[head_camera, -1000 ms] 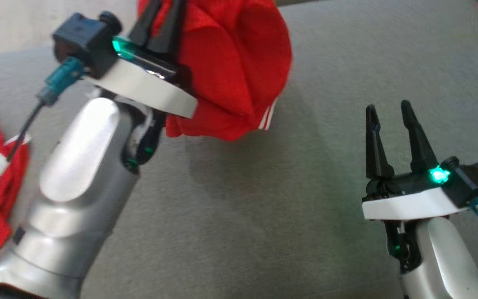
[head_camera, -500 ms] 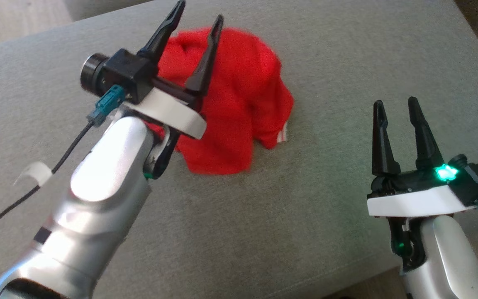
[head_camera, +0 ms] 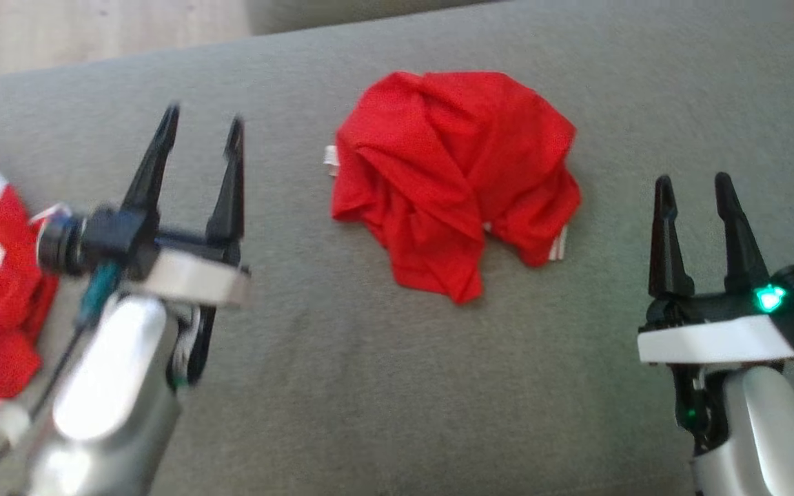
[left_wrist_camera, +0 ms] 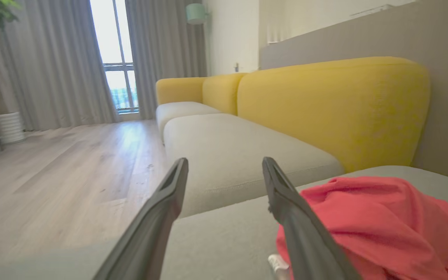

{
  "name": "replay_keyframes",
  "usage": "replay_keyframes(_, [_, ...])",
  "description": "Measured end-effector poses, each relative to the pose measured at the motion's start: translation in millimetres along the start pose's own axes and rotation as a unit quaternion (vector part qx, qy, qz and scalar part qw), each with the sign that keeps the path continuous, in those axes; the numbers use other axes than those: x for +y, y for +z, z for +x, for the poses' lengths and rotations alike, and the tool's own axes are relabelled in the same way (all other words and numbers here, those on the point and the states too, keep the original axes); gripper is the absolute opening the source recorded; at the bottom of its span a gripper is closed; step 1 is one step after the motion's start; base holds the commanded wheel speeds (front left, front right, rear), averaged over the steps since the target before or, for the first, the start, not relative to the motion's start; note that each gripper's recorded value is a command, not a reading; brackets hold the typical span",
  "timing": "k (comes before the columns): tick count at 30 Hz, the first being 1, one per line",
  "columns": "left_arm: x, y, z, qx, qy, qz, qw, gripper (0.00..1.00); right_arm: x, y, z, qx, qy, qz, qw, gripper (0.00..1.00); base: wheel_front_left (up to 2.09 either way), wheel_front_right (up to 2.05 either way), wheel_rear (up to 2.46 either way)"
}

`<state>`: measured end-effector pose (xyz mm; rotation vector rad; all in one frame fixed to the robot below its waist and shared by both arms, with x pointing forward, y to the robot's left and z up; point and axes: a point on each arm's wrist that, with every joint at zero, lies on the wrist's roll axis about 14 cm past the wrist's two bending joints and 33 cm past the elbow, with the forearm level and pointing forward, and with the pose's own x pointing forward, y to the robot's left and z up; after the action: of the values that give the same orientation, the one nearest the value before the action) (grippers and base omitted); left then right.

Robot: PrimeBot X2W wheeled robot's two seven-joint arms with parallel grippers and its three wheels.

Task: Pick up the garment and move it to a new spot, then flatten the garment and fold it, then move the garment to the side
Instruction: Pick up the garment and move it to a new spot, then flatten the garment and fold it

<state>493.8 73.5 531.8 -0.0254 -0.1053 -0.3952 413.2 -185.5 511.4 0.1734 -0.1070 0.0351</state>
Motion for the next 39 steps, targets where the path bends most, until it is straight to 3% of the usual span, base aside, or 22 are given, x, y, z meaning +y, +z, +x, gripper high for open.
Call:
replay_keyframes(7, [22.7, -13.2, -76.3, 0.018, 0.086, -0.024, 0.996, 1.0, 15.1, -10.0, -3.4, 0.015, 0.02, 0.001, 1.0, 1.0, 0.0, 0.0, 0.0])
replay_keyframes(13, [18.8, -10.6, -107.3, 0.012, 0.115, -0.033, 0.993, 1.0, 23.9, -10.5, -9.2, 0.018, 0.032, 0.002, 0.999, 1.0, 0.0, 0.0, 0.0])
replay_keyframes(18, [15.5, -8.4, -111.5, 0.003, 0.126, -0.054, 0.991, 1.0, 22.5, -13.2, -14.0, 0.024, 0.029, 0.002, 0.999, 1.0, 0.0, 0.0, 0.0])
replay_keyframes(26, [15.5, -5.6, -109.4, -0.004, 0.119, -0.046, 0.992, 1.0, 22.2, -19.1, -16.9, 0.033, 0.028, 0.006, 0.999, 1.0, 0.0, 0.0, 0.0])
replay_keyframes(39, [27.3, -27.8, -116.8, 0.027, 0.132, -0.043, 0.99, 1.0, 24.1, -99.5, -0.8, 0.155, 0.032, -0.006, 0.987, 1.0, 0.0, 0.0, 0.0])
